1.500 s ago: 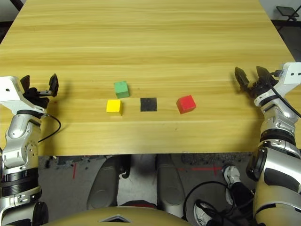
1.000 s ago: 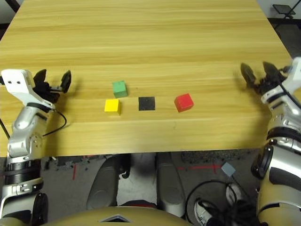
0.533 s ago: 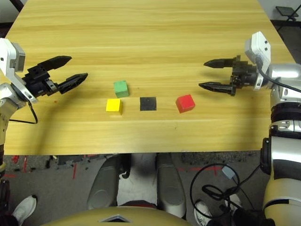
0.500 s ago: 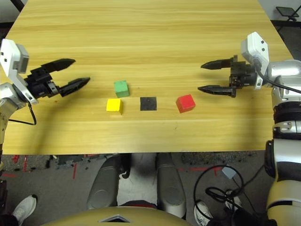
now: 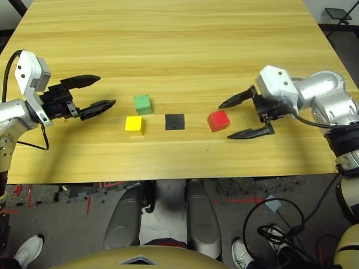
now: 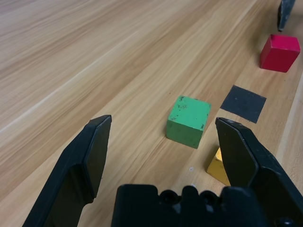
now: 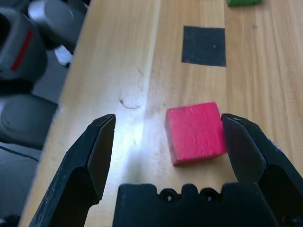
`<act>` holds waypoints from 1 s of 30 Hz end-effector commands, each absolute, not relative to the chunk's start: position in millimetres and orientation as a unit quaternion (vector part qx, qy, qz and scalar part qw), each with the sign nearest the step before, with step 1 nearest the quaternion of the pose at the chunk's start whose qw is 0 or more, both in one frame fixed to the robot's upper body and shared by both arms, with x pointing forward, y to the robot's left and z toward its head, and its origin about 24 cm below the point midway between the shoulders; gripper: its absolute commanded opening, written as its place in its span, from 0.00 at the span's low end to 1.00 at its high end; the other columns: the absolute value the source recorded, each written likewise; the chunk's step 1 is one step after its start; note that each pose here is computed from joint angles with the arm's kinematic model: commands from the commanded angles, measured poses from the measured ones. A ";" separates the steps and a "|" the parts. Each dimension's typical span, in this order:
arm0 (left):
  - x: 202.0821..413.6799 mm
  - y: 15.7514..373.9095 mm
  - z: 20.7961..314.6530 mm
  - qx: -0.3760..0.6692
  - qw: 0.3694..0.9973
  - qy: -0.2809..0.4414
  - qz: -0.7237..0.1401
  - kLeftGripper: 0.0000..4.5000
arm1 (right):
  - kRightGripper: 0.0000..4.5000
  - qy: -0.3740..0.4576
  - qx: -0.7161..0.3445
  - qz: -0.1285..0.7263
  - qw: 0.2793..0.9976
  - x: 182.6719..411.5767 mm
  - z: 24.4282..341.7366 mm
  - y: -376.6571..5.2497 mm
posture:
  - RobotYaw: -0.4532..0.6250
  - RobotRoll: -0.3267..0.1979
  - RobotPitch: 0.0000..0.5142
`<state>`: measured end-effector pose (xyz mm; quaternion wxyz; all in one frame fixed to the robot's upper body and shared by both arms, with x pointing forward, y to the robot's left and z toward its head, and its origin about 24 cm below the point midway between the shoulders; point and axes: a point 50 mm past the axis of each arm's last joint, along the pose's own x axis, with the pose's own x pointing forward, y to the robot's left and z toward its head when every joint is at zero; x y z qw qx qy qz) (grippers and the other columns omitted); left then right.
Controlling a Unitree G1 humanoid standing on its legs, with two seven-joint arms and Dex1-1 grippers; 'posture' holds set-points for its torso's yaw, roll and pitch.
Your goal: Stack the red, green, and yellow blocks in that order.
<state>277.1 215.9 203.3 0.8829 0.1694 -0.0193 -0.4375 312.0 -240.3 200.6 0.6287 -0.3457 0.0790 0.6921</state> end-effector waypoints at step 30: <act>273.2 203.7 197.9 0.178 0.884 -0.015 -0.432 1.00 | 0.45 0.078 -0.338 0.731 0.588 331.5 219.3 -154.4 | 0.78 0.51 0.43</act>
